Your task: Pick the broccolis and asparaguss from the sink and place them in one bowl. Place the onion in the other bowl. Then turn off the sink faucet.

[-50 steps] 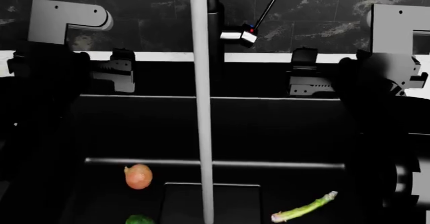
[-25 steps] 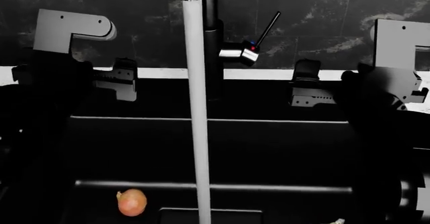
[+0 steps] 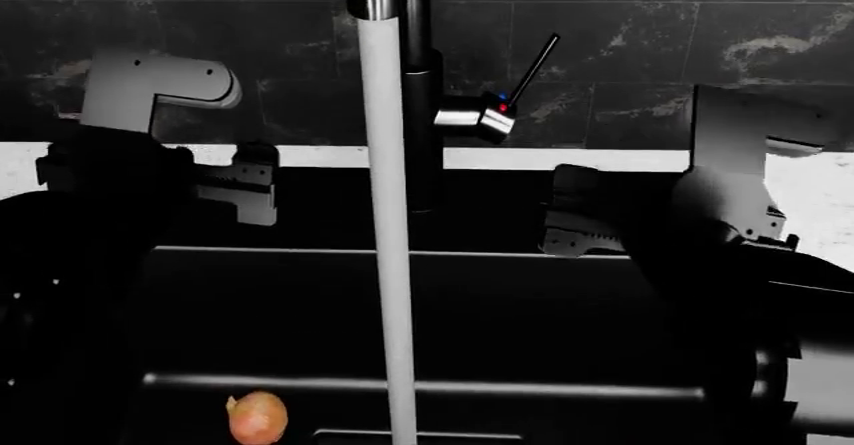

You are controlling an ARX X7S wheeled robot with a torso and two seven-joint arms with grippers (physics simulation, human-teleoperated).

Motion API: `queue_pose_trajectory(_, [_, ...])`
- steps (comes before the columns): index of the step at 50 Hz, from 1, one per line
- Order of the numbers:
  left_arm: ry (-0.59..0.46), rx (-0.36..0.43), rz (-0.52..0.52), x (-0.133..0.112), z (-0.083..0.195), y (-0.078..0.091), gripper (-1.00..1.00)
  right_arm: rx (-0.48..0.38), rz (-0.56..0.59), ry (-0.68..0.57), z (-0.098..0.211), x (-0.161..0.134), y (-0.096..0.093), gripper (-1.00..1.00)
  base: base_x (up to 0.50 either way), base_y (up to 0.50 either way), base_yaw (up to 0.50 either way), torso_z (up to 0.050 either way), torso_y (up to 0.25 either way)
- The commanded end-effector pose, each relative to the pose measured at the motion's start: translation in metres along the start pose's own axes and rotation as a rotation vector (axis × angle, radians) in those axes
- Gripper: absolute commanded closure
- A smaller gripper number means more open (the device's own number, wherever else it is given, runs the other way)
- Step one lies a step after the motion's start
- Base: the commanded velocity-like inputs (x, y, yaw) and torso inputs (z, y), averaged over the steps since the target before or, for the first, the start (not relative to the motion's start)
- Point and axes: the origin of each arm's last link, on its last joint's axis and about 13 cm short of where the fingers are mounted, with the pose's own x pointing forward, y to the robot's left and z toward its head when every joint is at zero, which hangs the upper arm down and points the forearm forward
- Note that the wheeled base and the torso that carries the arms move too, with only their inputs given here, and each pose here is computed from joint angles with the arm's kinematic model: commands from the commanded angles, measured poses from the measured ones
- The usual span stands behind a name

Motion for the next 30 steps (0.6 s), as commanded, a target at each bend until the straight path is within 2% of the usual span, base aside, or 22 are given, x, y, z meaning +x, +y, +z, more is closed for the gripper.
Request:
queue_pose_trajectory(1, [0.012,-0.008,-0.012,0.000,-0.007,-0.002,-1.00,0.068,-0.132,0.122,-0.015,0.000,0.030,-1.00,0.00,0.00,0.00,0.000,0.000])
queue_pose_trajectory(4, [0.014,-0.012,-0.014,-0.001,-0.009,-0.003,-1.00,0.129,-0.144,0.124,-0.021,0.000,0.035,-1.00,0.00,0.00,0.00,0.000,0.000])
queue_pose_trajectory(6, [0.016,-0.013,-0.016,0.000,-0.011,-0.003,-1.00,0.102,-0.202,0.175,-0.031,0.002,0.036,-1.00,0.00,0.00,0.00,0.000,0.000])
queue_pose_trajectory(10, [0.017,-0.016,-0.017,0.000,-0.011,-0.002,-1.00,0.157,-0.303,0.203,-0.043,0.006,0.032,-1.00,0.00,0.00,0.00,0.000,0.000])
queue_pose_trajectory(13, [0.017,-0.021,-0.017,0.000,-0.012,-0.003,-1.00,0.265,-0.306,0.237,-0.057,0.012,0.027,-1.00,0.00,0.00,0.00,0.000,0.000])
queue_pose_trajectory(19, [0.018,-0.028,-0.023,-0.001,-0.014,-0.002,-1.00,0.377,-0.325,0.259,-0.074,0.025,0.022,-1.00,0.00,0.00,0.00,0.000,0.000])
queue_pose_trajectory(30, [0.020,-0.036,-0.021,-0.002,-0.018,0.002,-1.00,0.463,-0.422,0.308,-0.094,0.051,0.005,-1.00,0.00,0.00,0.00,0.000,0.000])
